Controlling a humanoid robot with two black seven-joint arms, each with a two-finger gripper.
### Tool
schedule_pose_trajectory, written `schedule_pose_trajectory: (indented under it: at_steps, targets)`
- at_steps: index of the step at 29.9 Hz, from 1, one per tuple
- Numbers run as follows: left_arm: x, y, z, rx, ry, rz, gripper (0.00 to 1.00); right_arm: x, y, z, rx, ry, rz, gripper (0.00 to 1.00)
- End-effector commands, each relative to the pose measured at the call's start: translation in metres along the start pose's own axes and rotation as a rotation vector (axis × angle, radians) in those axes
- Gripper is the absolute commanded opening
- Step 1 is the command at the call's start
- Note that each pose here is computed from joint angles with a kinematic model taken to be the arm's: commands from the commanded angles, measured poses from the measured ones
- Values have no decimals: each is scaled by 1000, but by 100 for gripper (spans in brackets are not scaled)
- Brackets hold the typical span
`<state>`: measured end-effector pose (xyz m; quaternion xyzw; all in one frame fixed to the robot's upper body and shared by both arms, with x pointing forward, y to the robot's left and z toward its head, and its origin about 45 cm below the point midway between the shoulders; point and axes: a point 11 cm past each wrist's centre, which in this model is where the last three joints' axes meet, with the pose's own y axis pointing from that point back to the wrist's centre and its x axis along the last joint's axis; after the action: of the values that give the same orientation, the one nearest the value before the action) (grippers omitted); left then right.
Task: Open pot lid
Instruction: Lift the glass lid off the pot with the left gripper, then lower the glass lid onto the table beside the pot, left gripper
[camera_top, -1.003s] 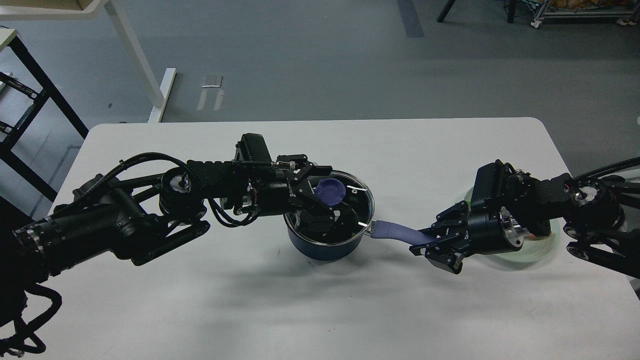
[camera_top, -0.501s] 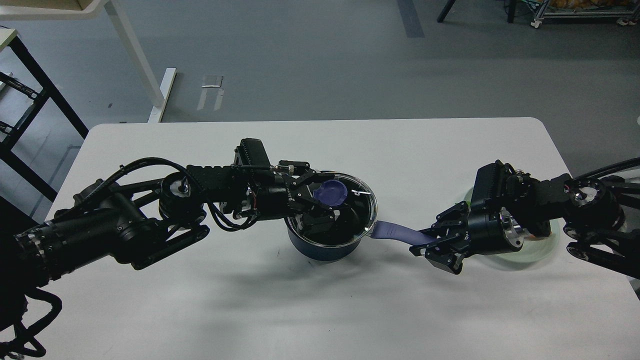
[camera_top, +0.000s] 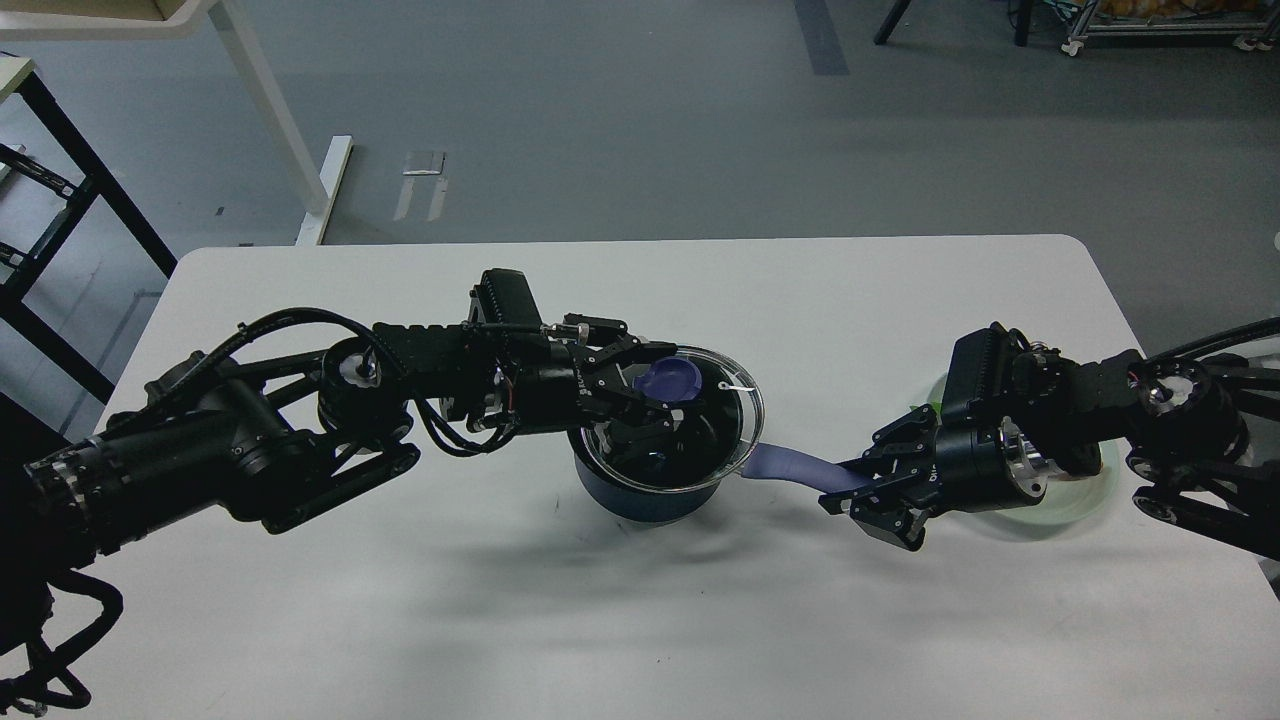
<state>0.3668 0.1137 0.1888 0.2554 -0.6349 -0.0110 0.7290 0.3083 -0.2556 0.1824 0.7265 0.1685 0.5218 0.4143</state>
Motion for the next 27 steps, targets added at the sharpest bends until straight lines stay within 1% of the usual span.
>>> schedule_pose_trajectory:
  at_steps: [1, 8, 13, 16, 18, 21, 24, 27]
  targets:
    - [15, 2, -1, -9, -32, 18, 40, -1, 0, 0, 0, -2, -1, 28]
    - [35, 42, -20, 42, -97, 18, 40, -1, 0, 0, 0, -2, -1, 28]
    - [36, 92, -43, 130, -150, 36, 40, -1, 0, 0, 0, -1, 0, 28]
    - [26, 128, -58, 204, -164, 19, 40, -1, 0, 0, 0, -2, 1, 28]
    - [17, 152, -65, 247, -178, -3, 40, -1, 0, 0, 0, -2, 1, 28]
    - [-14, 190, -67, 295, -180, -50, 40, -1, 0, 0, 0, -1, 0, 28]
    - [-49, 226, -60, 326, -165, -95, 40, -1, 0, 0, 0, -1, 0, 28]
    - [-82, 248, -49, 337, -131, -122, 40, -1, 0, 0, 0, -2, 1, 28]
